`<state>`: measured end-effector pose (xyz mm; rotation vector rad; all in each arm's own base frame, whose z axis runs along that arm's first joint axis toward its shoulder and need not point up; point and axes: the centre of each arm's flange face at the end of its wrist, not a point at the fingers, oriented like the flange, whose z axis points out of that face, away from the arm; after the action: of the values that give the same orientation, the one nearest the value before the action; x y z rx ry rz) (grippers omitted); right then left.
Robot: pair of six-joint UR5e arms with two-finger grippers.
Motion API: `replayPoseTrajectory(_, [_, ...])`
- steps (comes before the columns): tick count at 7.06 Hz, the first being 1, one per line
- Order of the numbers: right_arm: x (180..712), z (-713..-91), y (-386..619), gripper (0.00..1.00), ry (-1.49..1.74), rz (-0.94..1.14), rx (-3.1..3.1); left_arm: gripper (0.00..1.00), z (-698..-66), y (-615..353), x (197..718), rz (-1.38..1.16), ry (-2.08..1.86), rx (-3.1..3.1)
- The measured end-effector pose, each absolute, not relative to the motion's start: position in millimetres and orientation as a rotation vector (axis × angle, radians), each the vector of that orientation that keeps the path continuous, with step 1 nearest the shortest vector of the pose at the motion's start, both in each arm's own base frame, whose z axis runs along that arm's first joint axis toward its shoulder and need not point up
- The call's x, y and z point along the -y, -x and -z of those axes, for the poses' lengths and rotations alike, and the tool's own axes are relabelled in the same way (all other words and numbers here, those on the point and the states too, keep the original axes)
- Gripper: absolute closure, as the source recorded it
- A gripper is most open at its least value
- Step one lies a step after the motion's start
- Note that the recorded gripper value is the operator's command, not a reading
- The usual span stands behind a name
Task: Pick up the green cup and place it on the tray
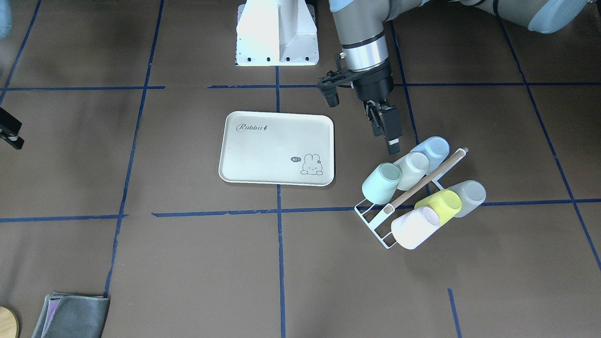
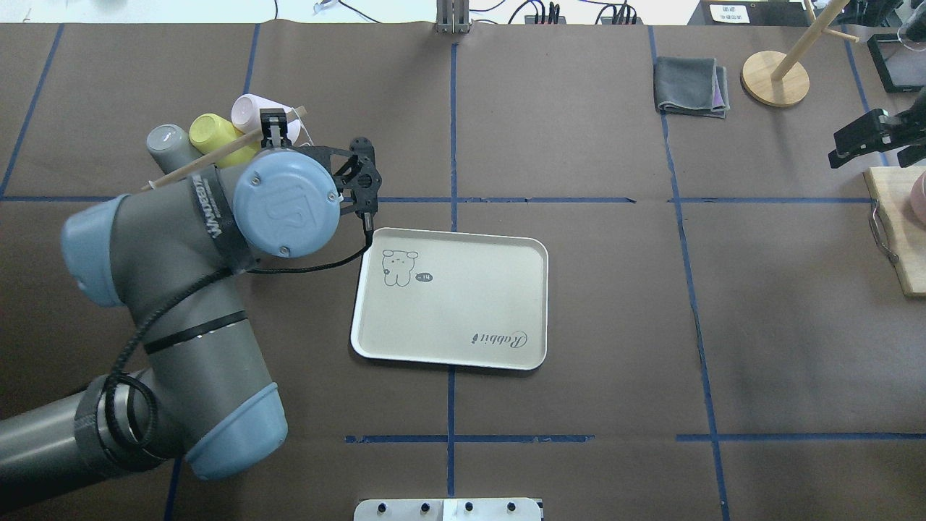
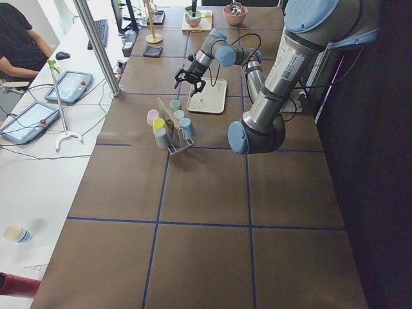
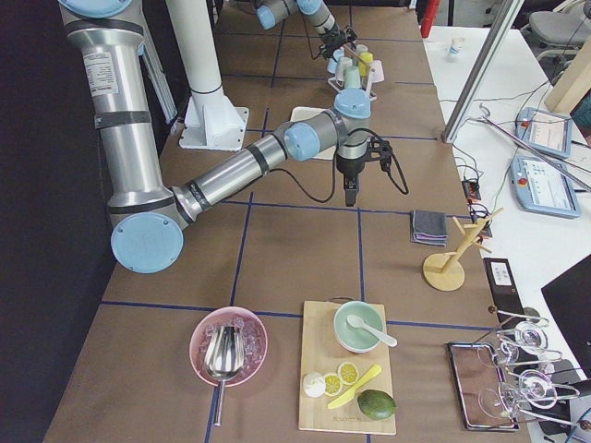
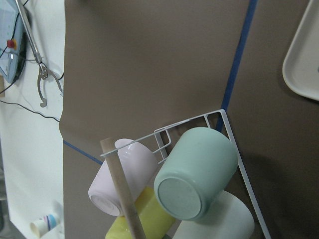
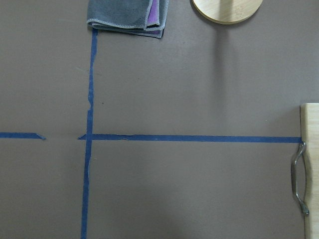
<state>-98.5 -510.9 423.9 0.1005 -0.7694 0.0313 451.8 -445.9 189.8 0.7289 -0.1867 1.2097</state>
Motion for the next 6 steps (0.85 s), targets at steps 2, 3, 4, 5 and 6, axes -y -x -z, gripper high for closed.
replayPoseTrajectory(2, [503.4,-443.1,76.4,0.00,-0.078,-0.045,0.783,0.00,-185.1,-509.0,451.2,-1.357,-0.708,0.423])
replayPoseTrajectory(3, [500.1,-451.2,68.4,0.00,-0.065,-0.054,0.791,0.00,-191.8,-528.5,457.6,-1.402,-0.675,0.529])
replayPoseTrajectory(4, [498.9,-457.5,64.4,0.00,-0.054,-0.062,0.796,0.00,-199.8,-540.5,459.3,-1.457,-0.635,0.629])
replayPoseTrajectory(5, [497.9,-462.9,62.8,0.00,-0.042,-0.068,0.799,0.00,-207.6,-546.9,457.7,-1.509,-0.581,0.713])
replayPoseTrajectory(6, [496.7,-467.0,61.5,0.00,-0.030,-0.072,0.808,0.00,-217.0,-553.2,454.0,-1.555,-0.517,0.785])
